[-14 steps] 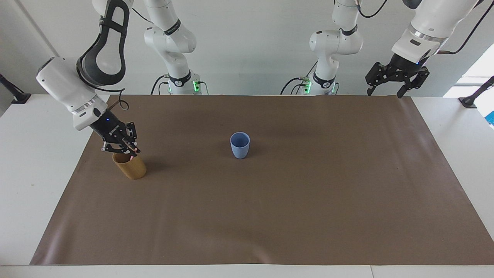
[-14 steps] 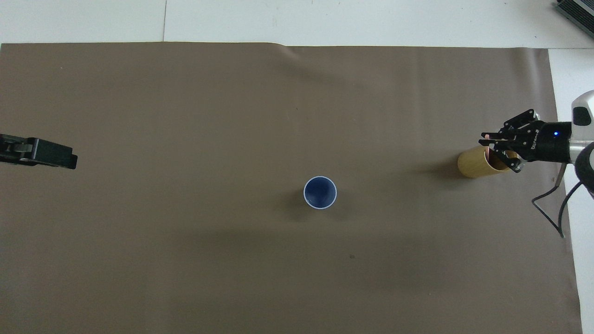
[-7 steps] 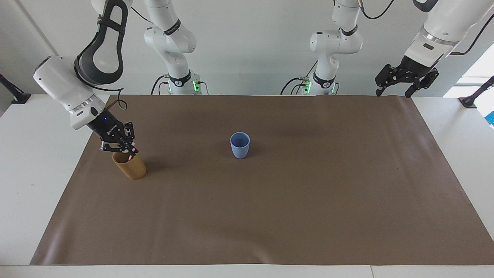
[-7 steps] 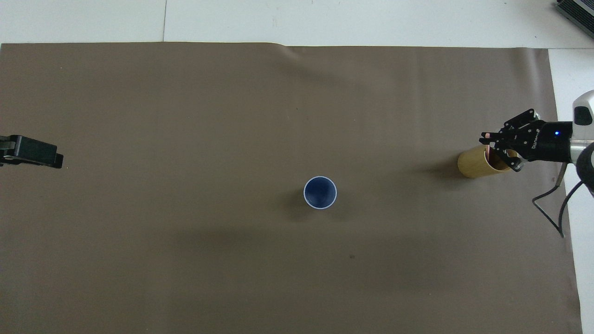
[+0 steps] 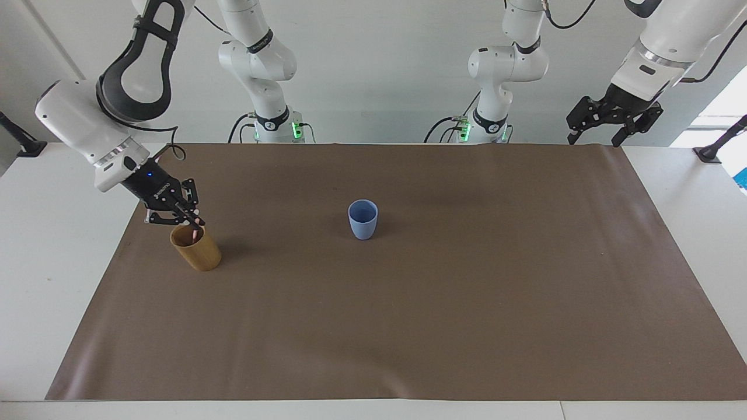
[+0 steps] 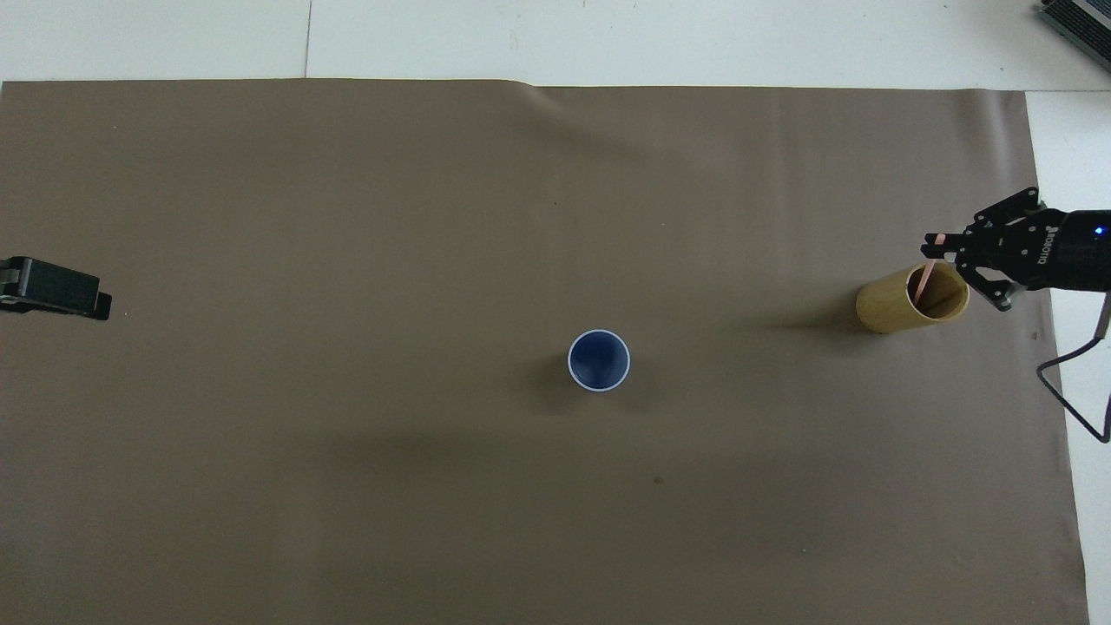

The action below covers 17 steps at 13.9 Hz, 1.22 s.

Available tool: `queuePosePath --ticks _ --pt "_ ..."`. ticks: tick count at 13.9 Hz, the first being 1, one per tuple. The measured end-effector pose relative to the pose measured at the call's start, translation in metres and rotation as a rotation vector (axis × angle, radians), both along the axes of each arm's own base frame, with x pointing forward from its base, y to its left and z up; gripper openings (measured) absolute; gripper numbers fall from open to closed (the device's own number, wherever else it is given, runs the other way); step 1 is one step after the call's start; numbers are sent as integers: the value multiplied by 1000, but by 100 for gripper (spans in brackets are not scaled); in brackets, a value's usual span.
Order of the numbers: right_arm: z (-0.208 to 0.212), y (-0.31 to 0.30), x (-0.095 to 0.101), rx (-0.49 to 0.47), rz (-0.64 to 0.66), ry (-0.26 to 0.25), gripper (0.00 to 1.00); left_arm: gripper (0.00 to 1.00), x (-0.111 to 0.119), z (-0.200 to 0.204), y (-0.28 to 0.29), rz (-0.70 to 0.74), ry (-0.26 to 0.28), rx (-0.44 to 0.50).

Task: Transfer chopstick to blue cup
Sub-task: 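Grasp the pink chopstick and lift it from the tan cup with the right gripper, then carry the chopstick with the right gripper over the blue cup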

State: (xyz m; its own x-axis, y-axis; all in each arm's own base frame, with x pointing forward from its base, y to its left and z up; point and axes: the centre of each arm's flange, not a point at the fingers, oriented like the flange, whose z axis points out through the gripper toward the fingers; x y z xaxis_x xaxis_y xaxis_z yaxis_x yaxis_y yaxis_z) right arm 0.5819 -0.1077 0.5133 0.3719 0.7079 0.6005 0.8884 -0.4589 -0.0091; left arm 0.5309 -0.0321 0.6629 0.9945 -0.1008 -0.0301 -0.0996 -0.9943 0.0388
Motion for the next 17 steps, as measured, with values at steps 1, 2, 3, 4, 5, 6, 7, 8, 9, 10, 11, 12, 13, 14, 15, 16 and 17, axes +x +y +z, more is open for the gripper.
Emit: queuePosePath --ticks 1,2,3,4,5,6,7,8,9,10,11,12,13,14,15,16,17 --pt "21 5 -2 14 -23 6 8 100 0 0 0 0 0 0" --pt "48 11 -7 24 -52 12 8 100 0 0 0 0 0 0" --pt "73 18 -14 33 -79 17 8 100 0 0 0 0 0 0" --pt "96 25 -20 43 -104 21 8 100 0 0 0 0 0 0" --pt "115 35 -25 54 -125 26 8 100 0 0 0 -1 0 0" --pt "126 49 -26 66 -141 37 8 100 0 0 0 -1 0 0" --pt "132 69 -24 77 -151 53 8 100 0 0 0 -1 0 0" --pt "133 94 -20 88 -164 59 8 100 0 0 0 -1 1 0" --pt "133 122 -14 99 -183 63 8 100 0 0 0 -1 1 0" --pt "133 152 -10 99 -201 66 8 100 0 0 0 -1 1 0" --pt "133 185 -8 89 -225 67 8 100 0 0 -1 -1 1 0" --pt "133 218 -9 77 -250 64 8 100 0 0 -1 -2 1 0" --pt "133 250 -11 74 -270 58 8 100 0 0 -1 -2 1 0" --pt "131 277 -14 80 -276 50 8 100 0 0 -1 -3 1 0" --pt "127 302 -17 90 -271 43 8 100 0 0 -2 -3 1 0" --pt "120 323 -19 99 -262 38 8 100 0 0 -2 -4 1 0" --pt "111 343 -20 103 -250 36 8 100 0 0 -2 -10 1 0"
